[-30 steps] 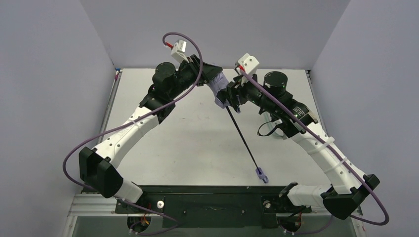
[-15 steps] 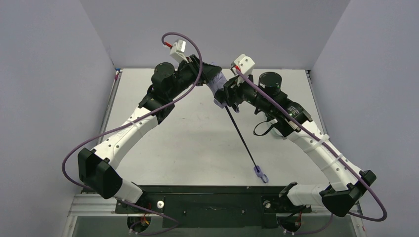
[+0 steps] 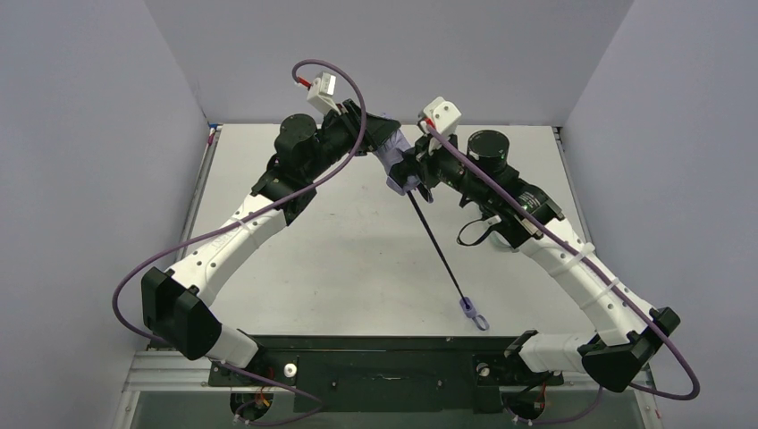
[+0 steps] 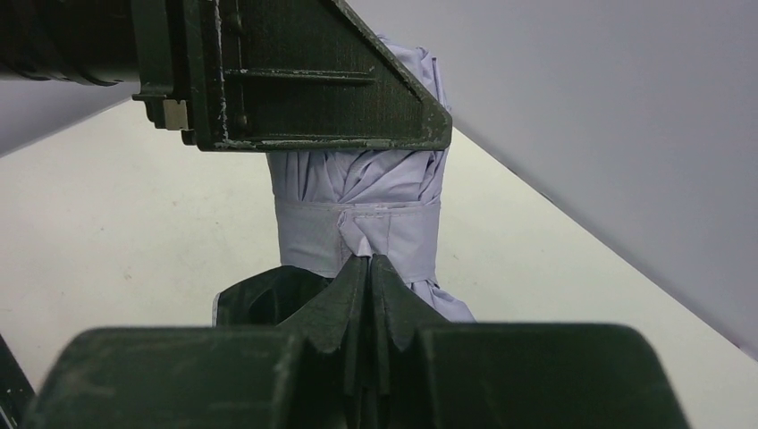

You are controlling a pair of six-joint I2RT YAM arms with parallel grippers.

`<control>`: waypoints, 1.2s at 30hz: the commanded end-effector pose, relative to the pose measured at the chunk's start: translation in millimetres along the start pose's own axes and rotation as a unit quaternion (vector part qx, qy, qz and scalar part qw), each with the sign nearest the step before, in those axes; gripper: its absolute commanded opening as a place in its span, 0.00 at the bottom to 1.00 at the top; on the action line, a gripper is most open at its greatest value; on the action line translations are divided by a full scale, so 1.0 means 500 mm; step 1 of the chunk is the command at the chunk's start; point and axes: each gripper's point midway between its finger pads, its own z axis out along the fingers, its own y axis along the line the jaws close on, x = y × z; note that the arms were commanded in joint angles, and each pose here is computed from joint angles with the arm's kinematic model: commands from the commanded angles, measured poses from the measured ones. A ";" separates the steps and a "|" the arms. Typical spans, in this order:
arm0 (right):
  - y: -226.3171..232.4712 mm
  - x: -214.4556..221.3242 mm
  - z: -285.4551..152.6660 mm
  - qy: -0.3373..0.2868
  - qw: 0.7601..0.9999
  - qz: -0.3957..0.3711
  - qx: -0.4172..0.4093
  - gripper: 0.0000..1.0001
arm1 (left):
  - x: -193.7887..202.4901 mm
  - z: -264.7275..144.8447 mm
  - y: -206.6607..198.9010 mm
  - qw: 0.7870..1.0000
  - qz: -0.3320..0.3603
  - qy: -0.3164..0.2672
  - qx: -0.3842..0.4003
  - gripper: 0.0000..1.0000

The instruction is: Open the umbrella

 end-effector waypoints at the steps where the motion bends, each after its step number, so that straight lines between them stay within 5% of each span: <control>1: -0.039 -0.046 0.002 -0.036 0.999 0.002 0.025 0.00 | -0.051 -0.030 -0.113 0.996 0.004 -0.030 0.085 0.00; 9: -0.034 -0.036 0.008 -0.029 0.999 -0.023 0.004 0.01 | -0.047 -0.024 -0.113 0.996 0.002 -0.025 0.089 0.00; 20: -0.059 -0.027 0.027 -0.007 0.993 -0.055 0.100 0.24 | -0.046 -0.013 -0.119 0.995 -0.003 -0.021 0.096 0.00; 27: -0.035 -0.020 0.036 -0.001 0.996 -0.053 0.066 0.41 | -0.043 -0.009 -0.118 0.995 -0.005 -0.020 0.096 0.00; 36: -0.006 0.010 0.037 0.019 0.998 -0.060 0.017 0.50 | -0.043 -0.011 -0.124 0.995 -0.006 -0.017 0.101 0.00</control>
